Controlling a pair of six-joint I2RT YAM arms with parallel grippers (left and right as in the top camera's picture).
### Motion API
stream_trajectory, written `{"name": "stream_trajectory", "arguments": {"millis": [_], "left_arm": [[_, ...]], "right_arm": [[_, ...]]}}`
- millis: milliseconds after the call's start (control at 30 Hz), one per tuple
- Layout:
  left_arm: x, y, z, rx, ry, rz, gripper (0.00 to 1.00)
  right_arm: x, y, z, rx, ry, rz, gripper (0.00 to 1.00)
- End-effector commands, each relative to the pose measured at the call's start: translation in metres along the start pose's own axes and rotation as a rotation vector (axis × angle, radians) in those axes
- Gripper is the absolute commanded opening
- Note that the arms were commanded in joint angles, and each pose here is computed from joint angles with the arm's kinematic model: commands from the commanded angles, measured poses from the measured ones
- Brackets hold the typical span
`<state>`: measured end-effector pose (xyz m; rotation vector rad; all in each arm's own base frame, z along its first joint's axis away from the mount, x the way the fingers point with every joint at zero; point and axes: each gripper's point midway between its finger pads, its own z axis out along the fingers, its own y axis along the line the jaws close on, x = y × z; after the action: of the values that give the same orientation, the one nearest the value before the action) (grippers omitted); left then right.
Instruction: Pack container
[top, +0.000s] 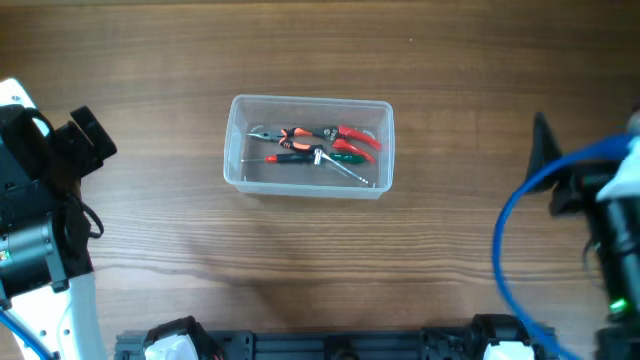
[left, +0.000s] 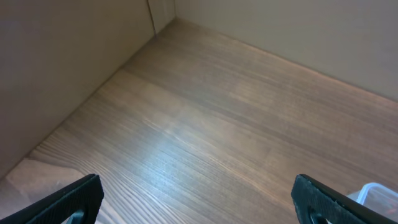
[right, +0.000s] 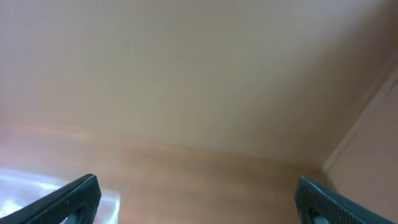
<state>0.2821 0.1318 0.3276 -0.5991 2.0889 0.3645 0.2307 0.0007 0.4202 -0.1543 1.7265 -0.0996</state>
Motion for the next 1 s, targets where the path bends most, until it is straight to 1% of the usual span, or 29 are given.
{"name": "stream_trajectory", "arguments": {"millis": [0, 100, 167, 200, 233, 300, 467, 533, 633, 967], "left_arm": [[-0.001, 0.003, 0.0, -0.007, -0.004, -0.015, 1.0], [-0.001, 0.003, 0.0, -0.007, -0.004, -0.015, 1.0], [-0.001, 0.003, 0.0, -0.007, -0.004, -0.015, 1.0], [-0.001, 0.003, 0.0, -0.007, -0.004, -0.015, 1.0], [-0.001, 0.003, 0.0, -0.007, -0.004, -0.015, 1.0], [-0.001, 0.003, 0.0, -0.007, -0.004, -0.015, 1.0], [-0.001, 0.003, 0.0, -0.007, -0.004, -0.015, 1.0], [-0.001, 0.003, 0.0, -0.007, -0.004, -0.015, 1.0], [-0.001, 0.003, 0.0, -0.007, -0.004, -0.015, 1.0], [-0.001, 0.003, 0.0, -0.007, -0.004, -0.015, 1.0]], "right_arm": [[0.086, 0.019, 0.008, -0.045, 0.105, 0.025, 1.0], [0.154, 0.034, 0.009, -0.076, 0.141, 0.031, 1.0], [0.193, 0.04, 0.015, -0.072, 0.122, 0.043, 1.0], [0.213, 0.043, 0.02, -0.068, 0.116, 0.081, 1.0], [0.23, 0.046, 0.022, -0.065, 0.118, 0.128, 1.0], [0.25, 0.049, 0.026, -0.063, 0.119, 0.181, 1.0], [0.268, 0.052, 0.034, -0.064, 0.134, 0.187, 1.0], [0.275, 0.054, 0.036, -0.065, 0.149, 0.245, 1.0], [0.282, 0.055, 0.038, -0.063, 0.167, 0.267, 1.0], [0.284, 0.055, 0.038, -0.064, 0.17, 0.268, 1.0]]}}
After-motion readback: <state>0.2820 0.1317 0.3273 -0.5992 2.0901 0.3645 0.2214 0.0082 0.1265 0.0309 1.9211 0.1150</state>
